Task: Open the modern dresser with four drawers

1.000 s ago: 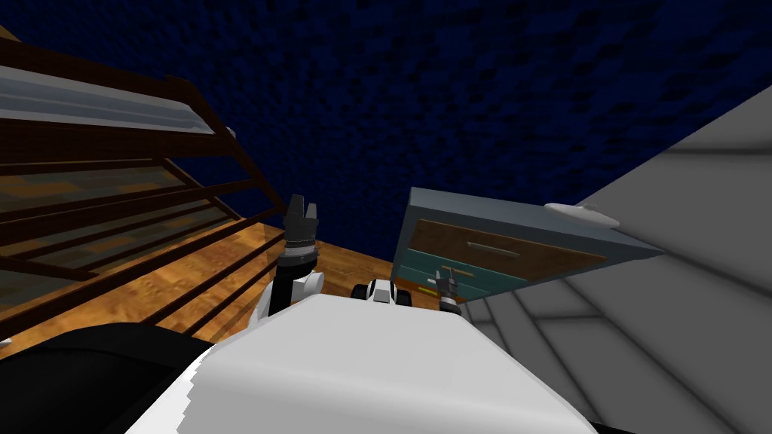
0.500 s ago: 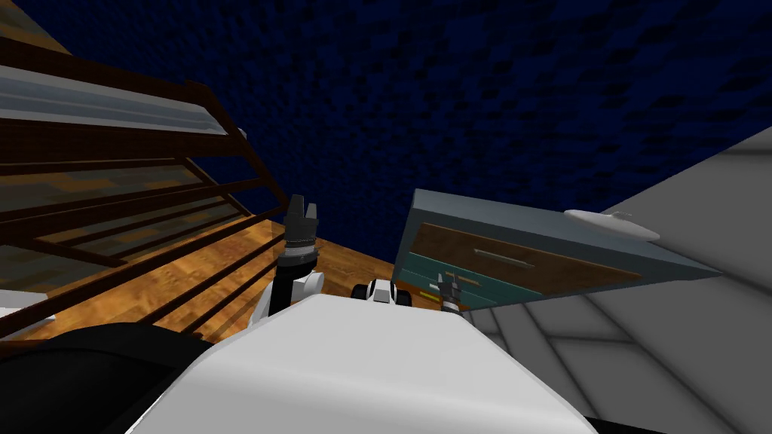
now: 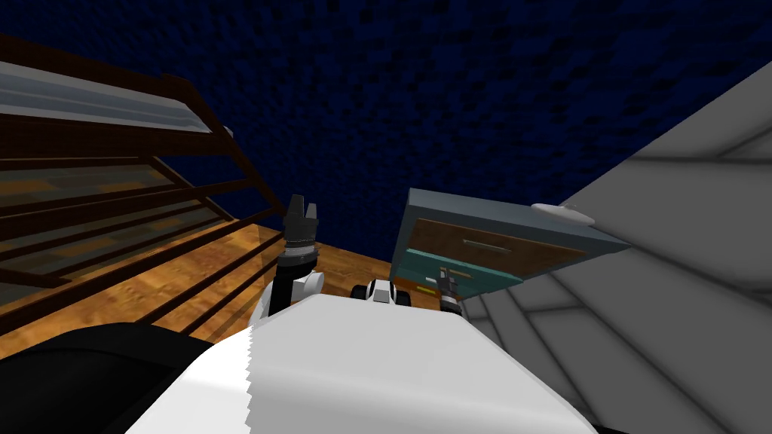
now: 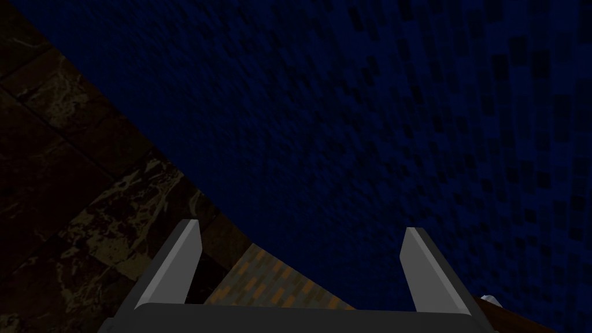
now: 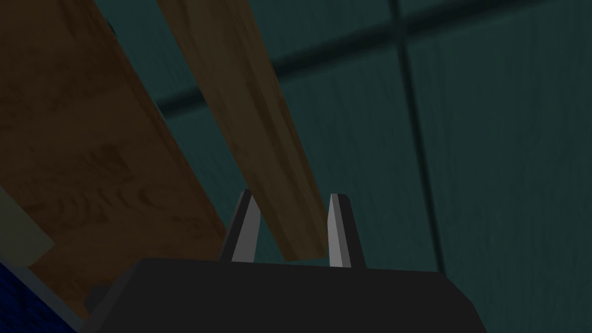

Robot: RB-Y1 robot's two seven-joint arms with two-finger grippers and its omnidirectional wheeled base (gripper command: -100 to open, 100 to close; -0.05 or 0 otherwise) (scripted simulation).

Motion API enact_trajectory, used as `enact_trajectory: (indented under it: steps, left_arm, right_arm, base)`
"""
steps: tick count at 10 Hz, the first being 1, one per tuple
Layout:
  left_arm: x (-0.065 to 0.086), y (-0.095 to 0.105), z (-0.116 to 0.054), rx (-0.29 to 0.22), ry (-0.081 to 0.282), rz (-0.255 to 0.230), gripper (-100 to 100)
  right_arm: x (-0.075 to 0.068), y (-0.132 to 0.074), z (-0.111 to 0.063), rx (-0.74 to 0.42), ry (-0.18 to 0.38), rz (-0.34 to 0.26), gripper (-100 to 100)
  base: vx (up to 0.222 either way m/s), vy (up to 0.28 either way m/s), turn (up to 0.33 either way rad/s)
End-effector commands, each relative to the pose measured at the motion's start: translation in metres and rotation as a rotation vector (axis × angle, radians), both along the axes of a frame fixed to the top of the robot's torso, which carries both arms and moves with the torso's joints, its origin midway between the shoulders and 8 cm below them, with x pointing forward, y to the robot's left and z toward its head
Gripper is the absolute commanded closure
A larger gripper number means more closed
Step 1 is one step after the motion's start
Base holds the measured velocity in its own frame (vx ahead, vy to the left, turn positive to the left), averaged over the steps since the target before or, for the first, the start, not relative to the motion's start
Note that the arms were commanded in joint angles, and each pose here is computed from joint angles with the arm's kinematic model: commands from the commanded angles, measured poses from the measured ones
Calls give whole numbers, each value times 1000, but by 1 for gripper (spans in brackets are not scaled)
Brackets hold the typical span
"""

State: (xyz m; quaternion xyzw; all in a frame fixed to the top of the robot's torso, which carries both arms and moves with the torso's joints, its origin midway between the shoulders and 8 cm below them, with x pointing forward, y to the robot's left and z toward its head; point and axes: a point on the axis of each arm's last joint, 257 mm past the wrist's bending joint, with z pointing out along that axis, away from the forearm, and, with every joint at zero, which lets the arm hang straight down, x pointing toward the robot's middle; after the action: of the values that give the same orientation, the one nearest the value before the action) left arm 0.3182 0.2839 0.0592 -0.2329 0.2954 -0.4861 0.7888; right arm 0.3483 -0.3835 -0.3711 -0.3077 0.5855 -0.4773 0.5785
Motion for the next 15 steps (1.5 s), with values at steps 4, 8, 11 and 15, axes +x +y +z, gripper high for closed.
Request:
enact_trajectory:
  steps: [4, 8, 11, 15]
  left_arm:
    - [0, 0, 0, 0, 0, 0, 0]
    - [0, 0, 0, 0, 0, 0, 0]
    - [0, 0, 0, 0, 0, 0, 0]
    - [0, 0, 0, 0, 0, 0, 0]
  right_arm:
    - [24, 15, -10, 20, 18, 51, 100]
    - [32, -1, -1, 12, 19, 60, 100]
    - [36, -9, 5, 3, 15, 63, 100]
    - [46, -26, 16, 1, 18, 74, -100]
  base:
    - [-35, 17, -90]
    - [-64, 30, -6]
    - [-136, 63, -22]
    - [-161, 35, -24]
